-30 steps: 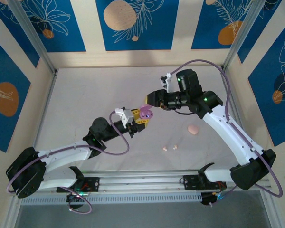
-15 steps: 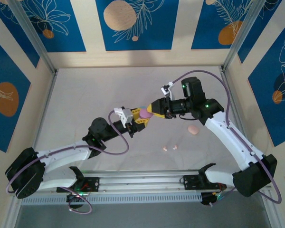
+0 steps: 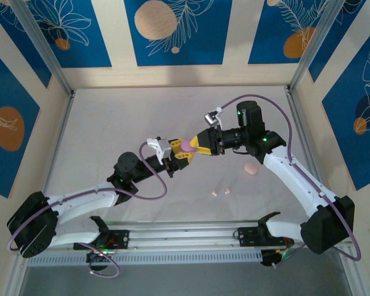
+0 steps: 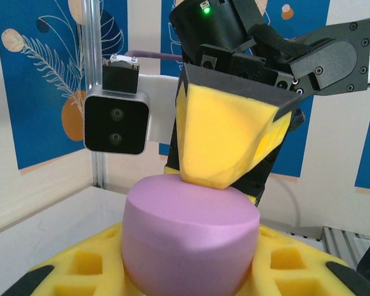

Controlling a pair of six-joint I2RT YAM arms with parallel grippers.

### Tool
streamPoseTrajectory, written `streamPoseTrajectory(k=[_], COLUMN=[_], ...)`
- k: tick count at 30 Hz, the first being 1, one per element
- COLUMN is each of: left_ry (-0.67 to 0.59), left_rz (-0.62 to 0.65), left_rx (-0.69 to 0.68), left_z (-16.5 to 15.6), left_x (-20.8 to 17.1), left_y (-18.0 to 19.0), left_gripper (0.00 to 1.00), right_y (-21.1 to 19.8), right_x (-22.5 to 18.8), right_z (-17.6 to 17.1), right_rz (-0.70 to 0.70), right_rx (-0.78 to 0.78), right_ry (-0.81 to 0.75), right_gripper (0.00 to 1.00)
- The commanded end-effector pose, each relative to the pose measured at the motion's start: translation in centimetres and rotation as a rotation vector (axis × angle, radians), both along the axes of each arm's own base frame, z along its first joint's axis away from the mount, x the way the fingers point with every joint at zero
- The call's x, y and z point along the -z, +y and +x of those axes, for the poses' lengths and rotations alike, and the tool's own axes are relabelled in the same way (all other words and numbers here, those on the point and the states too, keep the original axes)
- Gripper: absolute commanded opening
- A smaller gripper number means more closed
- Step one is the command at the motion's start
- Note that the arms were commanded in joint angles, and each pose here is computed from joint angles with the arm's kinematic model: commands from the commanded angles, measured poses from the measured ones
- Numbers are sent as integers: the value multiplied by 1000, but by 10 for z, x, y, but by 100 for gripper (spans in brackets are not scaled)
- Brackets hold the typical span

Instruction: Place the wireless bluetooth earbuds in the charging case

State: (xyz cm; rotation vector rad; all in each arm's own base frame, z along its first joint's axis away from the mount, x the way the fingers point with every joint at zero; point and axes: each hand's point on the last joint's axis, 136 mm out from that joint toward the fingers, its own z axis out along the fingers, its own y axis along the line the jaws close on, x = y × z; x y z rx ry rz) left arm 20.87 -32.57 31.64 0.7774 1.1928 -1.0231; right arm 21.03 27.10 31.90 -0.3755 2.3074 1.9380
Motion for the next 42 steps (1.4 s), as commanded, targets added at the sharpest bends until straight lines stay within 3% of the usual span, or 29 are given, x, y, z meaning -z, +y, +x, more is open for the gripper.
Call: streamPoseTrajectory(k=[1,10,14,19,21,31,42], left_ry=[-53,-7,16,31,36,111,233], left_rz=[-68,16,69,103,113,118,168], left_rx=[44,-18,-48,-91,-107,-286,-349], left_z=[-11,1,5,9,10,24,25], left_x=[-31,-12,-3,4,6,6,10], left_y=[-1,-2,0,6,9,43,60], left_gripper=[26,37,43,59,58,69,76], right_y=[2,-4,-6,-14,-21,-64,-67], right_x=[2,5,7,15,24,122,217], right_z=[-5,9,16,32,40,92,129], right_rz=[17,11,16,-9,-35,-258,-455], right_rx=[-41,41,74,159,218,511,507], right_ry=[22,17,23,32,45,168,305], right_gripper=[35,11,9,9,9,9,10])
